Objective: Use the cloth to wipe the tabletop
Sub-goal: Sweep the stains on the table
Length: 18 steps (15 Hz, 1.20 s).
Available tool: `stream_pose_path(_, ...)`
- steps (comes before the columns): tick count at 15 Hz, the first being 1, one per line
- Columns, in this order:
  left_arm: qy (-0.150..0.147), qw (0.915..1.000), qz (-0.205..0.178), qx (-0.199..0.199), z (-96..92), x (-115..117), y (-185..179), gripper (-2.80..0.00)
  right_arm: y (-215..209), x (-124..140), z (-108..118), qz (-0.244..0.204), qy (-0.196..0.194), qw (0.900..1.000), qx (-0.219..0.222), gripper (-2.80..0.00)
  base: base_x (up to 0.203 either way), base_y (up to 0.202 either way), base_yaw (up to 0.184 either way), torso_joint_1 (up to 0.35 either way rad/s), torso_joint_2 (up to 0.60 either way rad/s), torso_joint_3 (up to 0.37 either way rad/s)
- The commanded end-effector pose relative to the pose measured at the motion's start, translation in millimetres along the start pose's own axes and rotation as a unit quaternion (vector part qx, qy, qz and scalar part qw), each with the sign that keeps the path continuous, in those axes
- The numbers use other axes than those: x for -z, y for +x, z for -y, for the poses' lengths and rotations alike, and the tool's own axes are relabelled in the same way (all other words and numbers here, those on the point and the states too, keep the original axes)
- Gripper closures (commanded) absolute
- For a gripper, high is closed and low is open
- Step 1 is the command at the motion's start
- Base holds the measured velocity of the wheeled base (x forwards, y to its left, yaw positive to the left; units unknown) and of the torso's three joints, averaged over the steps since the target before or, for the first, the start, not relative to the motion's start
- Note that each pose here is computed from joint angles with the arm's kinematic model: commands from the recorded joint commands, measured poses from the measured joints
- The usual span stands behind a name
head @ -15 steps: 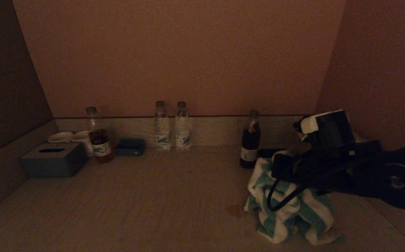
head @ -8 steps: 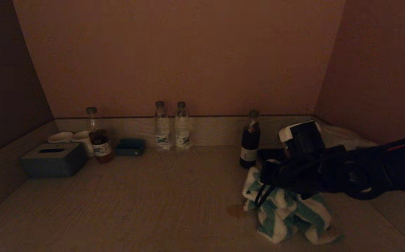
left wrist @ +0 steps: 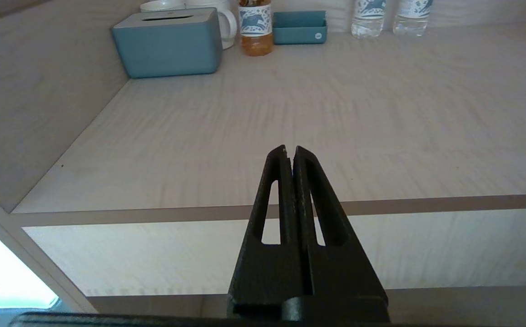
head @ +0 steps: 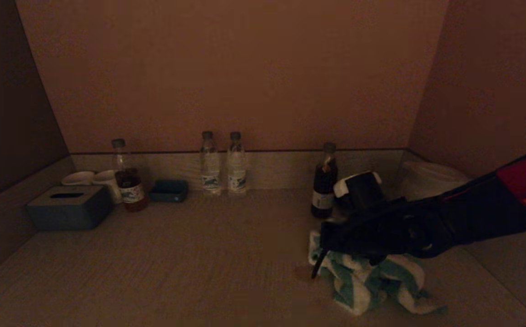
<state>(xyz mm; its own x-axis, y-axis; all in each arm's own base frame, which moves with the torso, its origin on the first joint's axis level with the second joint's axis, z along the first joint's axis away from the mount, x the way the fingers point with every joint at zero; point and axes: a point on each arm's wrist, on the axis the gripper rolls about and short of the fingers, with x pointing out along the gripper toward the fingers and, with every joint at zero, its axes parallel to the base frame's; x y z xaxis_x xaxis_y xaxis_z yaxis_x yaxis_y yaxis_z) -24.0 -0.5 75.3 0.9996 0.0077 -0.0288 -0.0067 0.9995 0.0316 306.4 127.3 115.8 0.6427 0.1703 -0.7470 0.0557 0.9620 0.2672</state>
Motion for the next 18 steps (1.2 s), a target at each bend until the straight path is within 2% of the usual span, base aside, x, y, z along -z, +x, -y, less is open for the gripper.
stream_pose_path(1, 0.000, 1.0000, -0.001, 0.000, 0.0, 0, 0, 0.00, 16, 8, -9, -0.019, -0.012, 1.000, 0.002, 0.00, 0.000, 0.000, 0.000, 0.000, 0.00, 0.000)
stream_pose_path(7, 0.000, 1.0000, -0.001, 0.000, 0.0, 0, 0, 0.00, 21, 9, -14, -0.023, -0.017, 1.000, -0.005, 0.00, 0.000, 0.000, 0.000, 0.000, 0.00, 0.000)
stream_pose_path(11, 0.000, 1.0000, -0.001, 0.001, 0.0, 0, 0, 0.00, 29, 15, -26, -0.032, -0.030, 0.999, -0.013, 0.00, 0.000, 0.000, 0.000, 0.000, 0.00, 0.000)
stream_pose_path(18, 0.000, 1.0000, -0.001, 0.000, 0.0, 0, 0, 0.00, 23, 37, -70, -0.039, -0.084, 0.994, -0.055, 0.00, 0.000, 0.000, 0.000, 0.000, 0.00, 0.000)
